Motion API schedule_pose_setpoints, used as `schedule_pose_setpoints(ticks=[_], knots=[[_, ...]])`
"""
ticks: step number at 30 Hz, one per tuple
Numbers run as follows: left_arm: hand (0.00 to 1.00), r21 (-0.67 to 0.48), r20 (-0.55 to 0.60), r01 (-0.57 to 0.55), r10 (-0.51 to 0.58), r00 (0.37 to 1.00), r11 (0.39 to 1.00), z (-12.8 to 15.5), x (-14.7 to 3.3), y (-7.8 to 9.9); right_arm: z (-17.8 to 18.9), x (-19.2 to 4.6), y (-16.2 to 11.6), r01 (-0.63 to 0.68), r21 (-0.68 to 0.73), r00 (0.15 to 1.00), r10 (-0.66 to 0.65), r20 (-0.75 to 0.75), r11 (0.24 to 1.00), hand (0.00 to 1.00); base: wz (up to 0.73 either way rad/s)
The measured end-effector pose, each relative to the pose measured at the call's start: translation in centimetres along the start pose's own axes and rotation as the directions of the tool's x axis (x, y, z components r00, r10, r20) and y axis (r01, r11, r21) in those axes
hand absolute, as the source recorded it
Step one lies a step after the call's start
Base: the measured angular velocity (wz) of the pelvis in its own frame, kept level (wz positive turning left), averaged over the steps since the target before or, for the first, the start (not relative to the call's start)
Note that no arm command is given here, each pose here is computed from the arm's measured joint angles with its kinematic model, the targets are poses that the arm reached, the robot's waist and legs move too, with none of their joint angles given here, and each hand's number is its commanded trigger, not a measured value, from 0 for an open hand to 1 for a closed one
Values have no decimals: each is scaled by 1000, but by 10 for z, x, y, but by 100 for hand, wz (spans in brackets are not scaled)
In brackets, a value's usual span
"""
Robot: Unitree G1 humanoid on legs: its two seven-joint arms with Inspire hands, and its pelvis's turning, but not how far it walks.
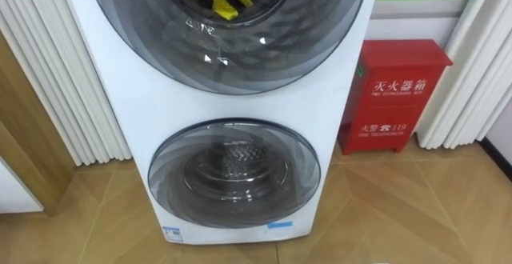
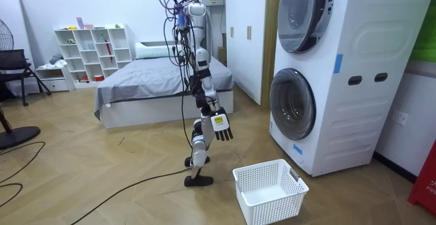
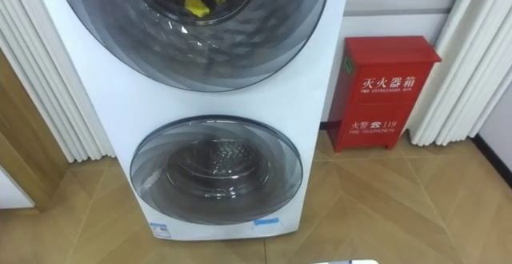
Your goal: Pick clothes from washing machine
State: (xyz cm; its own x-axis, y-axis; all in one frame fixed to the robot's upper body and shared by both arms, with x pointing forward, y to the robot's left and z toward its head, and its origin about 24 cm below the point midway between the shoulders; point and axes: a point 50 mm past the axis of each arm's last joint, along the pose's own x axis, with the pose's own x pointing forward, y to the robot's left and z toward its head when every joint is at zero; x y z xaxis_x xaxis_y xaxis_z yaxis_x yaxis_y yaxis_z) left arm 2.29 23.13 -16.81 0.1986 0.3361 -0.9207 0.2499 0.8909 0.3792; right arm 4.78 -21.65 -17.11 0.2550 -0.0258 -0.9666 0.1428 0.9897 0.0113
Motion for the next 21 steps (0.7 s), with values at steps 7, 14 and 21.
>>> schedule_pose_setpoints(ticks=[7,14,21], knots=[[0,-19,8,-14,14,1000,1000,1,0,1,2,0,2,-22,4,1000,22,4,1000,0,0],[0,-77,-2,-7,7,1000,997,-2,0,4,19,2,3,-25,65,998,22,54,998,0,1],[0,-93,41,-18,22,999,996,7,2,12,156,-26,13,-77,29,843,50,535,997,0,-1]])
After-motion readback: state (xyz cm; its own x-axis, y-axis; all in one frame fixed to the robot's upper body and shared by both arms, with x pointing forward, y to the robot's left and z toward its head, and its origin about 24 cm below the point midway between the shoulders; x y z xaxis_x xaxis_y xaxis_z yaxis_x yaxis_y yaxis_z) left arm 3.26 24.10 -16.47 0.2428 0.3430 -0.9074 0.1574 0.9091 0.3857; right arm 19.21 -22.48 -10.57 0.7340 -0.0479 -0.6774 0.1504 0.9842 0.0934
